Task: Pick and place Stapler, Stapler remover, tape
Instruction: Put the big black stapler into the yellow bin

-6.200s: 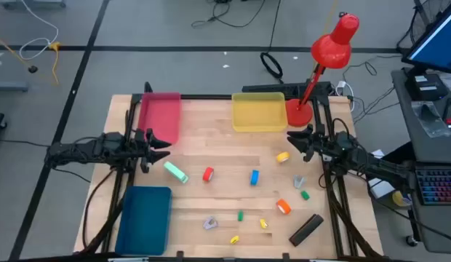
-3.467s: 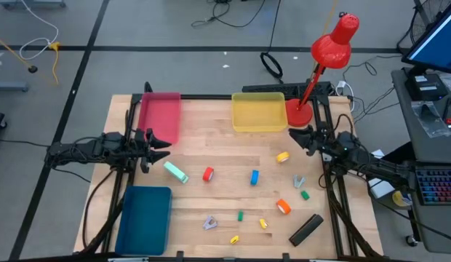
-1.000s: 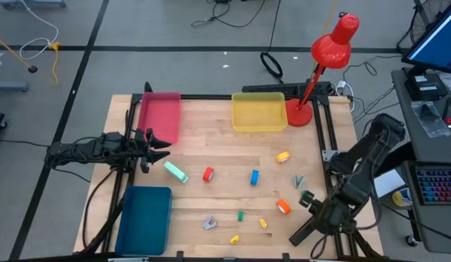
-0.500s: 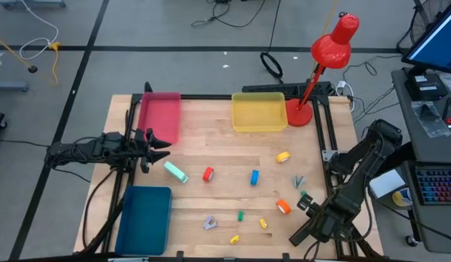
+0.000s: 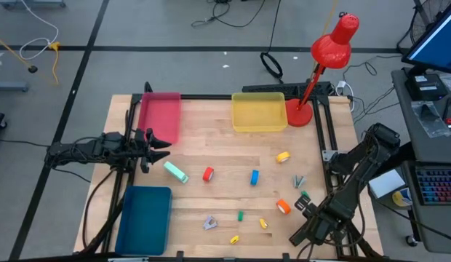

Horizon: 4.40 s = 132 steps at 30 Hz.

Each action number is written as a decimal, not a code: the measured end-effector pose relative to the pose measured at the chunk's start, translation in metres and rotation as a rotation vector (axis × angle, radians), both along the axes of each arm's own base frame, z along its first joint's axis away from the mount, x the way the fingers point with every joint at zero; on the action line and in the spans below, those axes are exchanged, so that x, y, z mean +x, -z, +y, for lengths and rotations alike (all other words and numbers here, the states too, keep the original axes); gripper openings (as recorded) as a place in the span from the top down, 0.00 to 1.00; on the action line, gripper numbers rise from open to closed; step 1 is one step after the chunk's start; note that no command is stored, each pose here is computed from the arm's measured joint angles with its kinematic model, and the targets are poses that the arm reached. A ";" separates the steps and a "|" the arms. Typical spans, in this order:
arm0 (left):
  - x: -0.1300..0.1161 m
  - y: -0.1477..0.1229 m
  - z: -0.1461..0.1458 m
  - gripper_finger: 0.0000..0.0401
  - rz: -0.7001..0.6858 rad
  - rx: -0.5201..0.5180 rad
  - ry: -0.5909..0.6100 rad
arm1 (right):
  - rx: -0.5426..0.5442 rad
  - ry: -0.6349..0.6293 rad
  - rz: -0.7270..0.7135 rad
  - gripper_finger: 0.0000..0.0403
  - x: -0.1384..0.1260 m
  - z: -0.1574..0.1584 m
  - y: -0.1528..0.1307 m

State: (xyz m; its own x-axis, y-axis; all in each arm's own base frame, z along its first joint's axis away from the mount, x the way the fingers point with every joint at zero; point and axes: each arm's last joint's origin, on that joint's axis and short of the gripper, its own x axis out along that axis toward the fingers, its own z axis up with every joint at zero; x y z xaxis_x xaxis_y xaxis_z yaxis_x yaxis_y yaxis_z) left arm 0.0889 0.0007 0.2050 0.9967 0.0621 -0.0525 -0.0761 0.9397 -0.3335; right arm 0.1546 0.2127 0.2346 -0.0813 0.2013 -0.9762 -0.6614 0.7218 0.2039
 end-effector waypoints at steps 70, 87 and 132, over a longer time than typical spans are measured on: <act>0.000 0.000 0.000 0.54 0.000 0.000 0.000 | 0.543 0.388 0.314 0.70 -0.010 0.003 0.025; 0.000 -0.016 0.000 0.54 -0.180 -0.230 0.007 | 0.730 0.675 -0.111 0.70 0.030 -0.041 -0.017; -0.009 -0.044 0.005 0.54 -0.513 -0.344 -0.127 | -0.498 1.146 -1.003 0.70 0.106 -0.270 -0.069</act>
State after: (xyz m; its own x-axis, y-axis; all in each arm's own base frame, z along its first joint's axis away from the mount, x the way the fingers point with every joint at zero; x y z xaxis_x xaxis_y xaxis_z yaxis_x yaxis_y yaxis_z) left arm 0.0800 0.0062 0.2490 0.8862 0.2463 0.3924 0.0699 0.7661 -0.6389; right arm 0.2606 -0.0569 0.3041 0.5658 -0.6370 -0.5236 0.5346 0.7668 -0.3551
